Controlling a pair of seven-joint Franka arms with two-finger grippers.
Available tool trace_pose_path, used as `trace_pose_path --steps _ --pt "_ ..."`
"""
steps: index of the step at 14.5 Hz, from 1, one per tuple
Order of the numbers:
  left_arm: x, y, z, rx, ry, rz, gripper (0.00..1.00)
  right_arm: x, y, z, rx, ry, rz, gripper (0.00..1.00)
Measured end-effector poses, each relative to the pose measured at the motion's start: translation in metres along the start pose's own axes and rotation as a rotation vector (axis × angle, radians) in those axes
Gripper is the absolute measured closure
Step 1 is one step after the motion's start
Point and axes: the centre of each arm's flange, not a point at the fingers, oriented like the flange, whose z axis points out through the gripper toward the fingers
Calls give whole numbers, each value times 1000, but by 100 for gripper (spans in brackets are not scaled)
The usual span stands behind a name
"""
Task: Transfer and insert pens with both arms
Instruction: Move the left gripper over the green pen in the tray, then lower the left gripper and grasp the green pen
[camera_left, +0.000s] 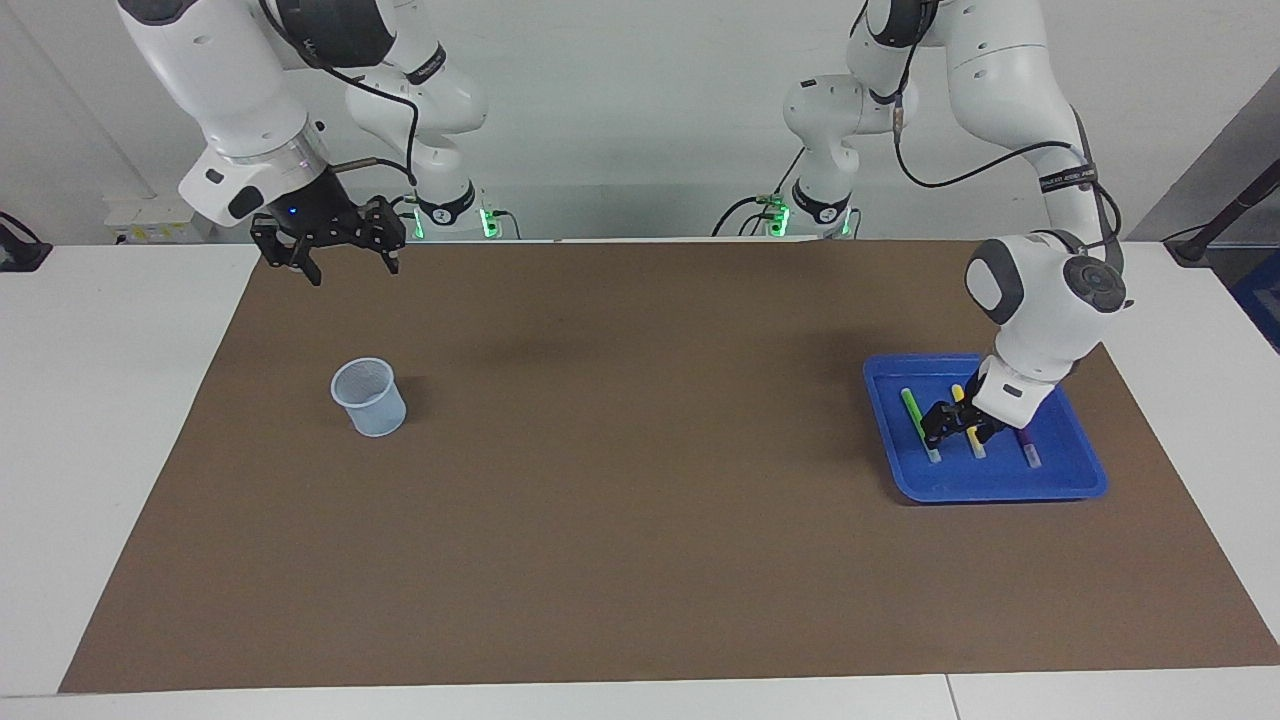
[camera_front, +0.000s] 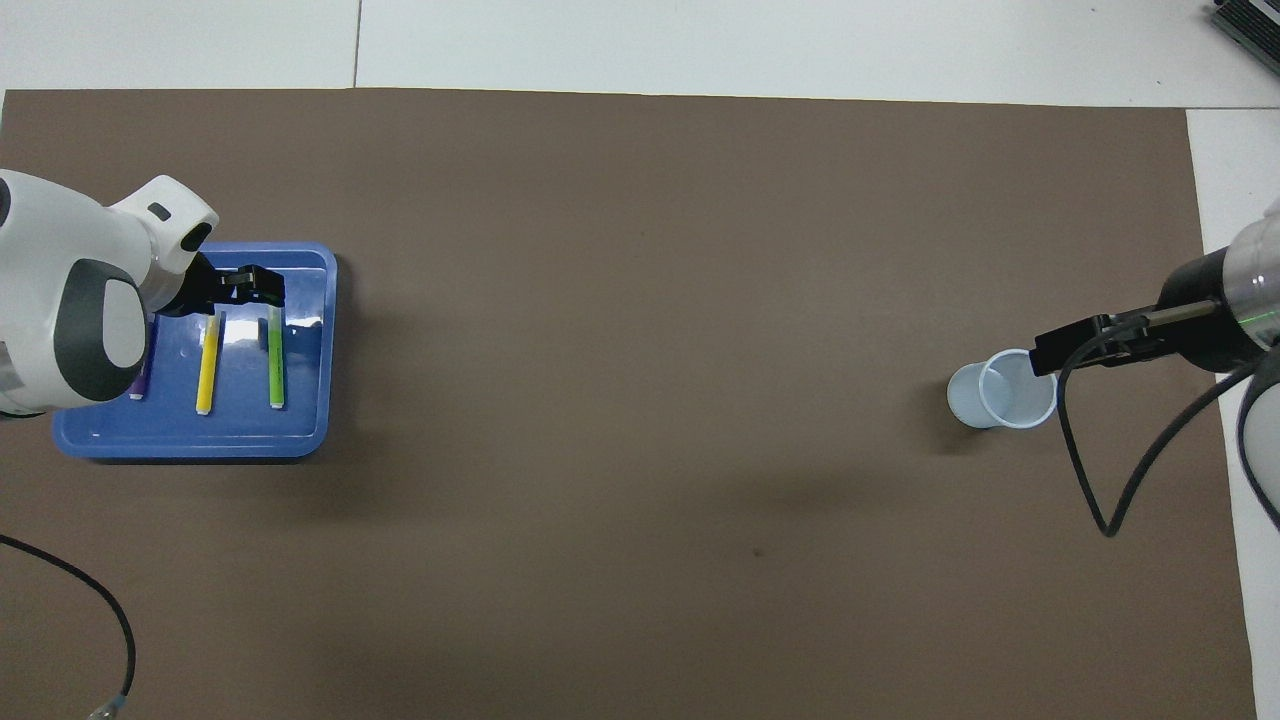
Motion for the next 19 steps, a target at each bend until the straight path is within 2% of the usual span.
trace_pose_path --steps 6,15,16,19 --pt "-5 -1 21 -1 -11 9 8 0 0 0 0 0 0 0" --pt "-8 -2 35 2 14 13 10 0 0 0 0 0 0 0" --pt "-8 -2 37 2 12 14 17 0 0 0 0 0 0 0" --pt "-11 -3 42 2 5 14 20 0 0 0 0 0 0 0"
